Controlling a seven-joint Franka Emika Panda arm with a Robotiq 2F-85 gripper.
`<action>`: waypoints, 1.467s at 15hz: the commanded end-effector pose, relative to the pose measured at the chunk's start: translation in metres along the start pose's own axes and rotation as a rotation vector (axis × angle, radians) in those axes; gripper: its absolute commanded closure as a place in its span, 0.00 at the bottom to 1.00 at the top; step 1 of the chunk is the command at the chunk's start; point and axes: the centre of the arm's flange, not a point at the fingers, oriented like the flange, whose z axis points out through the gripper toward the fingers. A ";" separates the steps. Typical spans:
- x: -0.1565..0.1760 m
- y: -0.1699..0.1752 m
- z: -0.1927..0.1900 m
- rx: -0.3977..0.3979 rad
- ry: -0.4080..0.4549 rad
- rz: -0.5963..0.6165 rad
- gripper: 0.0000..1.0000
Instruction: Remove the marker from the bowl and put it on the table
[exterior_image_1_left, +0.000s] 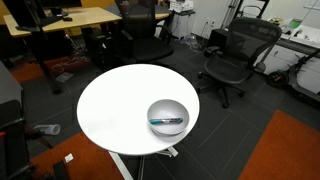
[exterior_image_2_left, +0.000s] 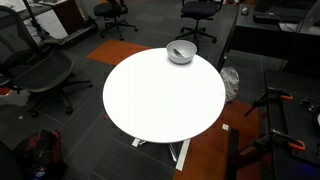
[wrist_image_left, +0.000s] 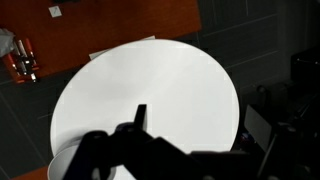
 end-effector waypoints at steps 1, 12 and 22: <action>0.031 0.001 0.002 -0.047 0.083 -0.005 0.00; 0.112 0.050 0.026 -0.174 0.245 0.063 0.00; 0.164 0.087 0.078 -0.254 0.291 0.103 0.00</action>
